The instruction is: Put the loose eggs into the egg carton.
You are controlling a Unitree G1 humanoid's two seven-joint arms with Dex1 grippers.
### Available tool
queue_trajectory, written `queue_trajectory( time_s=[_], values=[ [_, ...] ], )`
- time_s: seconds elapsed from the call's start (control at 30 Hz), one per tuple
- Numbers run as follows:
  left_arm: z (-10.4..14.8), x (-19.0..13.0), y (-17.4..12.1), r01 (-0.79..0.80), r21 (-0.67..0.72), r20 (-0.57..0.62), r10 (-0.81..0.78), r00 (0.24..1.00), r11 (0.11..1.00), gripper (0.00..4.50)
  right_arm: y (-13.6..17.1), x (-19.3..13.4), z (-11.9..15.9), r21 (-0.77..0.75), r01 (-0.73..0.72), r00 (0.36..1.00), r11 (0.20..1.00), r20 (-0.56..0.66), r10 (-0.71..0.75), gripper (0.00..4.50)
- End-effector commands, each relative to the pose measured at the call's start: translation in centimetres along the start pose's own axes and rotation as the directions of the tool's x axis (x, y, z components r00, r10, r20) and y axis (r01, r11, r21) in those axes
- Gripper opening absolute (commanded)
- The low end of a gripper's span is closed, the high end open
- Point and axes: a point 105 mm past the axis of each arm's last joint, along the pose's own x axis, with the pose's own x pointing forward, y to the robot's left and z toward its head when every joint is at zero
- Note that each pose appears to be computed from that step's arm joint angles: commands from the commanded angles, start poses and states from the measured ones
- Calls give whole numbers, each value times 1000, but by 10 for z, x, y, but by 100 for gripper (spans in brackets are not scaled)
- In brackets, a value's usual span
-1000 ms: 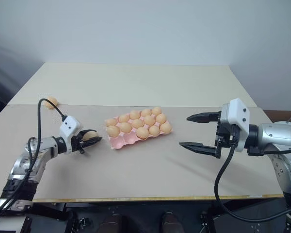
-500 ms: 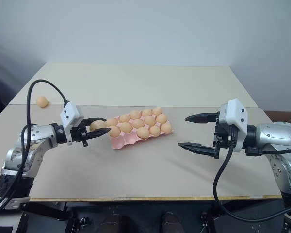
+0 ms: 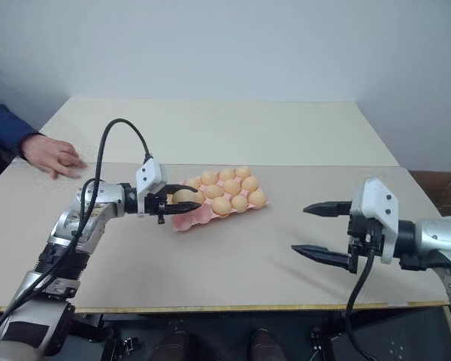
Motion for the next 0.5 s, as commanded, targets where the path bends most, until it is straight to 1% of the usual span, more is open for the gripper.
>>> queue_trajectory(
  time_s=[0.03,0.1,0.2,0.23,0.27,0.4,0.5],
  values=[
    [7,7,-1,38,59,7,-39,999,998,178,6,-3,7,-60,-9,999,998,-34,7,450],
    [6,11,-2,47,49,10,-48,999,998,178,9,-3,5,-69,-18,999,997,-49,15,450],
    [4,14,0,39,51,-6,-39,999,998,178,10,-2,7,-71,-23,999,997,-41,20,450],
    [6,14,3,23,52,-1,-23,1000,998,249,9,-2,8,-73,-22,999,997,-36,19,450],
    [8,12,8,-3,51,7,2,1000,999,271,9,-2,9,-74,-21,999,997,-33,19,450],
    [13,4,15,-50,83,12,49,999,995,404,7,-2,10,-78,-17,1000,997,-25,15,450],
    [17,-3,12,-48,81,29,46,999,996,404,7,-1,11,-80,-18,1000,997,-16,17,450]
  ],
)
